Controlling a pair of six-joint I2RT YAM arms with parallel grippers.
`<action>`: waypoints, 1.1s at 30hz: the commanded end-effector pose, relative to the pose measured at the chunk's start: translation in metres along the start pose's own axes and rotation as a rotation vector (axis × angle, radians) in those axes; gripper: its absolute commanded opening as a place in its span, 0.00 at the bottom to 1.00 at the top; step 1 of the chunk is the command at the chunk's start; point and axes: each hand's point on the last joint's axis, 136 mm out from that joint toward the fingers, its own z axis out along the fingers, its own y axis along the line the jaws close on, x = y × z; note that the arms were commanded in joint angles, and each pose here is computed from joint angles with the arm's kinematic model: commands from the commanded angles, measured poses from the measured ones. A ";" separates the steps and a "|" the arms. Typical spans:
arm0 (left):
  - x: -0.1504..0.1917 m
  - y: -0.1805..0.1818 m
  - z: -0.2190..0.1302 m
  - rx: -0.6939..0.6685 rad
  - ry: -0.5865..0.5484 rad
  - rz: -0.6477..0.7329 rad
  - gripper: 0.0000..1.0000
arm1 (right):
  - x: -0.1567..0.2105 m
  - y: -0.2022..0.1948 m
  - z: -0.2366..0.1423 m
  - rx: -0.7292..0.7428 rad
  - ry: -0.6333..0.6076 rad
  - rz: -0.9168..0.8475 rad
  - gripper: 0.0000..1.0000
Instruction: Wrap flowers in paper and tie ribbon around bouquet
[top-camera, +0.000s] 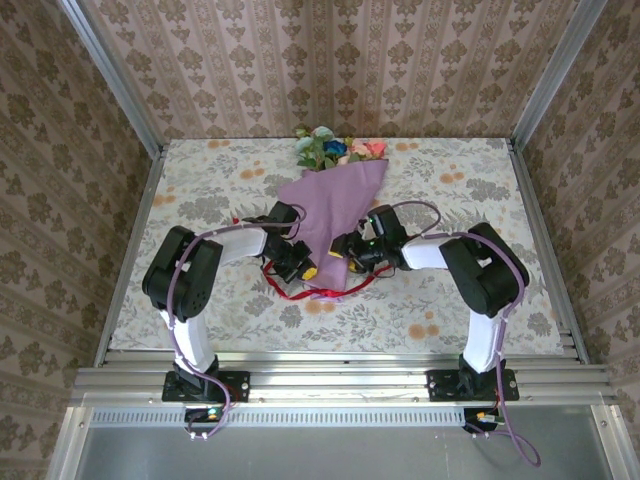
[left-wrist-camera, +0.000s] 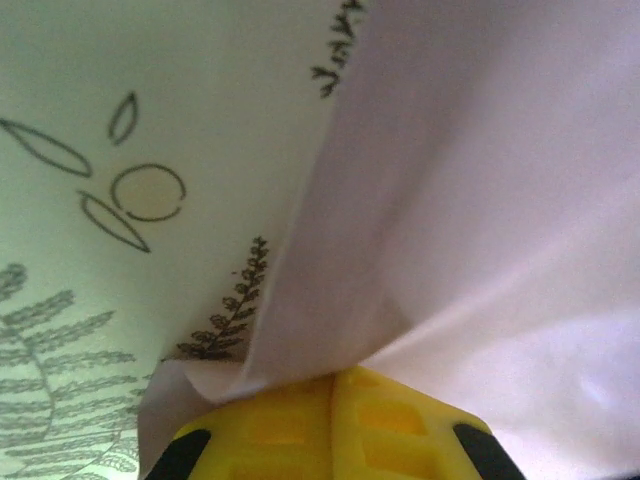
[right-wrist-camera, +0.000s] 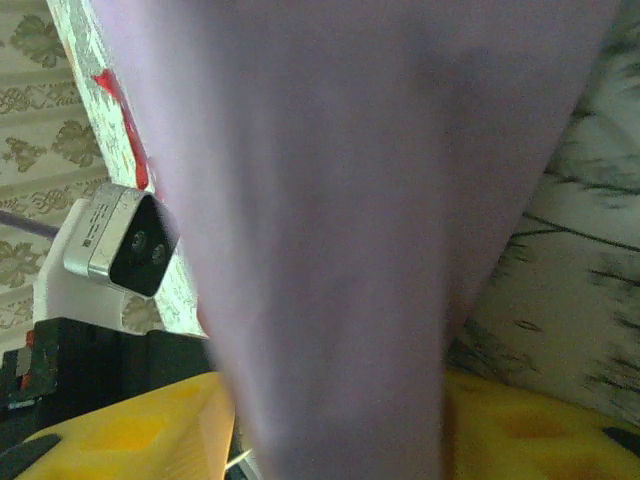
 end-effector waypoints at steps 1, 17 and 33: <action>-0.002 0.037 0.019 -0.112 -0.010 -0.021 0.03 | 0.024 -0.003 0.027 -0.002 0.096 -0.006 0.50; 0.030 0.028 -0.057 -0.044 -0.091 -0.125 0.42 | -0.028 0.001 -0.019 0.166 -0.047 -0.086 0.00; 0.052 0.040 0.012 0.077 -0.065 -0.651 0.50 | -0.051 0.021 -0.052 0.101 -0.017 -0.064 0.00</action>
